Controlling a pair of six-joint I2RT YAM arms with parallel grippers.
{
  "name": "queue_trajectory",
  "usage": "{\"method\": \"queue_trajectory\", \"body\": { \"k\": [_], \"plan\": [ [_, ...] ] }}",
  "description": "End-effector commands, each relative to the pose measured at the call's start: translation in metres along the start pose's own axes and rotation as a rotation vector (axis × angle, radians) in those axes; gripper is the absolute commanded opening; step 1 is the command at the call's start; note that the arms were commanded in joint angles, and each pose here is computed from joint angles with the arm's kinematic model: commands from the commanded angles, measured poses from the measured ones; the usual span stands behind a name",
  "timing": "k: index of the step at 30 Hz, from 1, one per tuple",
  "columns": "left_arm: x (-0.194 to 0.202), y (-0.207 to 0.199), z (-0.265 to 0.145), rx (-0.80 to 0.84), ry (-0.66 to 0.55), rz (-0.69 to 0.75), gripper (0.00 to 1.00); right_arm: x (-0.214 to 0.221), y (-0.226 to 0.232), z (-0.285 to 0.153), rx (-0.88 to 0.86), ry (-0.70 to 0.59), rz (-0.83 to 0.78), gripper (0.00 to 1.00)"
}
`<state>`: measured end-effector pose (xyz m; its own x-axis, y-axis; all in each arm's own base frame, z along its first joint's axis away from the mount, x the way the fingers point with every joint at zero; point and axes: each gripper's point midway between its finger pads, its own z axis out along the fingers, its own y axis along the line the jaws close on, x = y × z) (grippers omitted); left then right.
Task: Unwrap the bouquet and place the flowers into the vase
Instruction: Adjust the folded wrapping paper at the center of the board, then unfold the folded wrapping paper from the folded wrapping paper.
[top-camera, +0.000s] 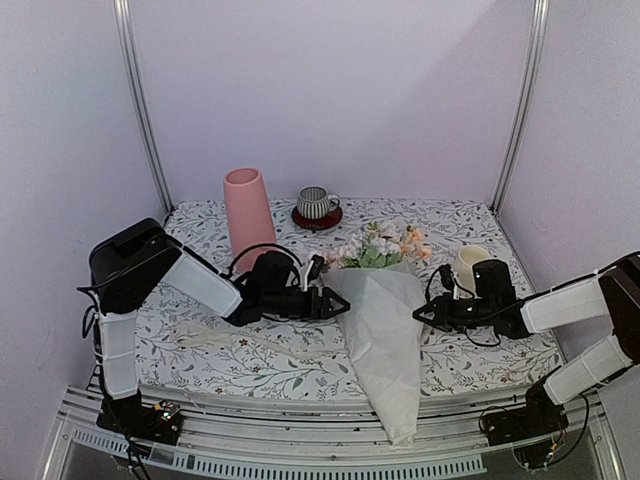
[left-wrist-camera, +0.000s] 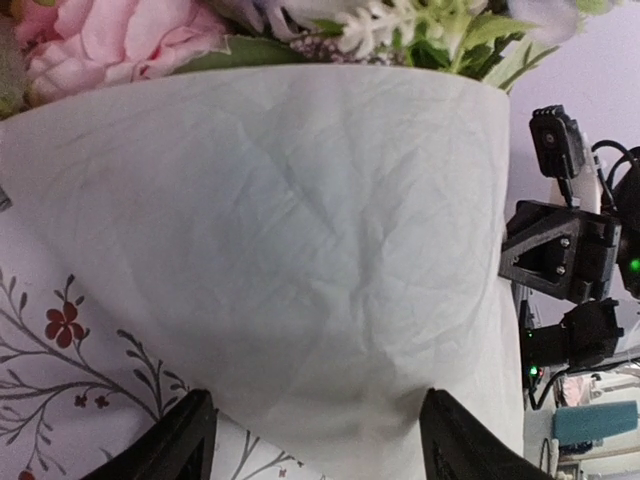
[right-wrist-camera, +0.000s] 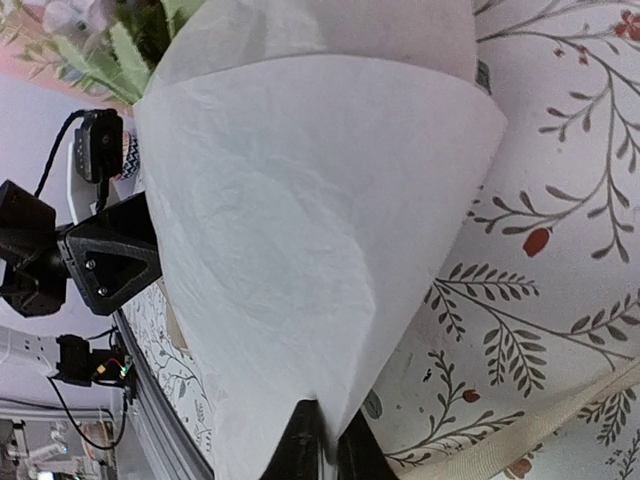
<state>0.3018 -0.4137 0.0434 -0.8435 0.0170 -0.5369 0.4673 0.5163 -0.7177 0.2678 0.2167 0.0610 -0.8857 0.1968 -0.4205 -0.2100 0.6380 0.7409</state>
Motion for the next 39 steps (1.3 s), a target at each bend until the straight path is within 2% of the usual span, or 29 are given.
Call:
{"method": "queue_trajectory", "body": {
  "k": [1,4,6,8,11,13,17,24,39],
  "plan": [
    [0.001,-0.002,-0.005,-0.01,-0.004,0.019,0.74,0.001,-0.004,-0.003,0.017,-0.006,-0.007,0.15],
    [0.001,-0.003,-0.013,-0.02,-0.018,0.027,0.82,-0.001,-0.002,-0.003,0.014,-0.008,-0.017,0.36],
    [0.0,-0.005,-0.021,-0.028,-0.032,0.034,0.87,-0.002,0.0,-0.003,0.014,-0.009,-0.024,0.54],
    [-0.004,-0.01,-0.03,-0.028,-0.053,0.044,0.89,-0.004,0.001,-0.003,0.01,-0.006,-0.027,0.68],
    [-0.002,-0.011,-0.039,-0.038,-0.064,0.047,0.9,-0.003,0.004,-0.001,-0.006,0.011,-0.035,0.83],
    [-0.001,-0.011,-0.046,-0.045,-0.07,0.049,0.9,-0.004,0.007,0.0,-0.017,0.017,-0.04,0.88],
    [-0.003,-0.014,-0.056,-0.064,-0.09,0.058,0.9,-0.004,0.009,0.003,-0.029,0.03,-0.043,0.91],
    [-0.011,-0.018,-0.074,-0.107,-0.126,0.087,0.9,-0.004,0.019,0.006,-0.083,0.057,-0.047,0.9],
    [-0.031,-0.033,-0.107,-0.164,-0.201,0.142,0.88,-0.029,0.079,-0.022,-0.226,0.007,-0.145,0.86]
  ]
}}
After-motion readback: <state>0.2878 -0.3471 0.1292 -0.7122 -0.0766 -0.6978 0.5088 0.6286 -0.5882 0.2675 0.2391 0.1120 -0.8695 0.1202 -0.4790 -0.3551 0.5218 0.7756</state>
